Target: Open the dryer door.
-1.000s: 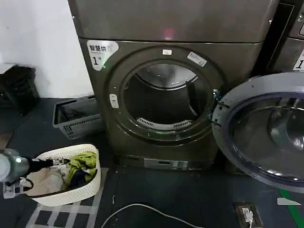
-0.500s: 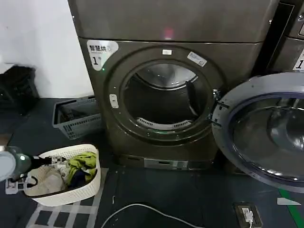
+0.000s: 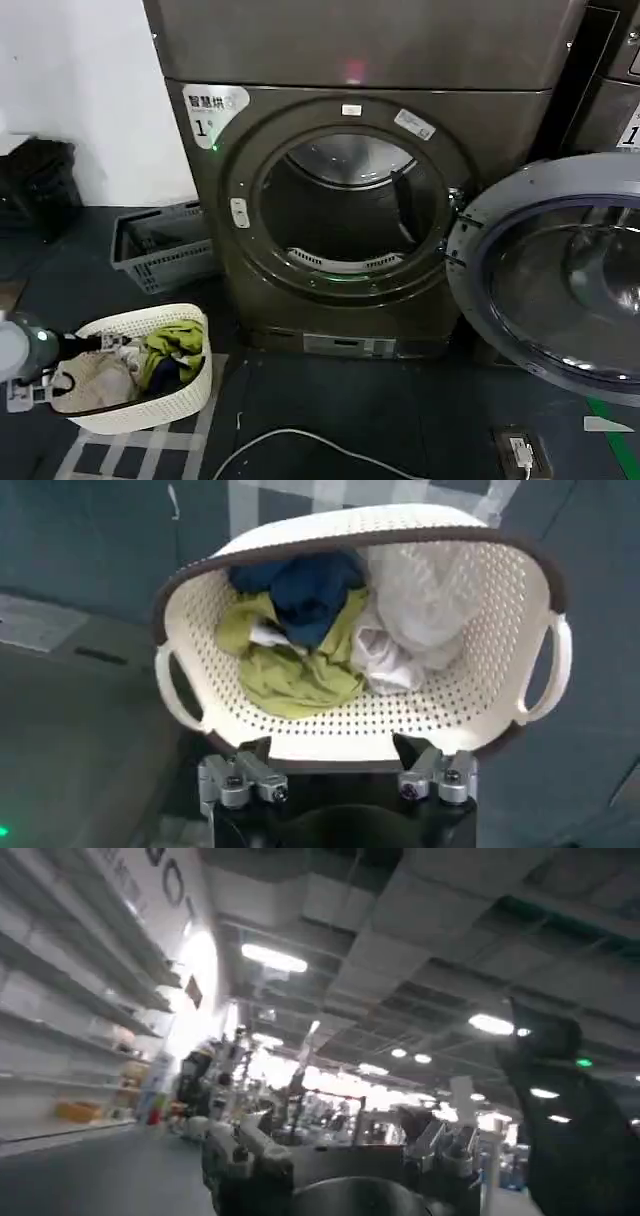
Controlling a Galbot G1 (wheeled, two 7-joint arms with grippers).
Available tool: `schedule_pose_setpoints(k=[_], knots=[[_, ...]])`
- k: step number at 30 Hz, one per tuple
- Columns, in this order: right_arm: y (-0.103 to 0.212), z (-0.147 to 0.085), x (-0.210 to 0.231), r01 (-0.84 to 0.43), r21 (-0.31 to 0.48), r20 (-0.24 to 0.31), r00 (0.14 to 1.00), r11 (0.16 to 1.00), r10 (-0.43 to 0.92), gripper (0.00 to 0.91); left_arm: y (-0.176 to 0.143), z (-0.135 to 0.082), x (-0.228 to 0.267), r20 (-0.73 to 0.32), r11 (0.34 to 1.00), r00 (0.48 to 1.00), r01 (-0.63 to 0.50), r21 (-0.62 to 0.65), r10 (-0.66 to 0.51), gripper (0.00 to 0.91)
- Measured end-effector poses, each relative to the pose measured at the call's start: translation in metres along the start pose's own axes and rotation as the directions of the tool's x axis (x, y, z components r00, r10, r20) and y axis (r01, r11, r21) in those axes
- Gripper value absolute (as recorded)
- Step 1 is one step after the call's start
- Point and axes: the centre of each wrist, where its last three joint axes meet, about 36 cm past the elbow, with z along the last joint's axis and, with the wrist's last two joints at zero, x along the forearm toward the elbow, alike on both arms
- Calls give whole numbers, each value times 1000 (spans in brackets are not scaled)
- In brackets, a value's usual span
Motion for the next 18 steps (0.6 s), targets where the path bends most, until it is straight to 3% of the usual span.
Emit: schedule_pose_setpoints(k=[9,18], knots=[[-40,11,-3,-84,13,-5,996,996,84,907,-10,0,-6,10,999,1000,-15,30,15,907],[-43,20,5,-73,21,-17,997,997,73,907,-10,-4,-8,20,999,1000,-10,34,10,907]])
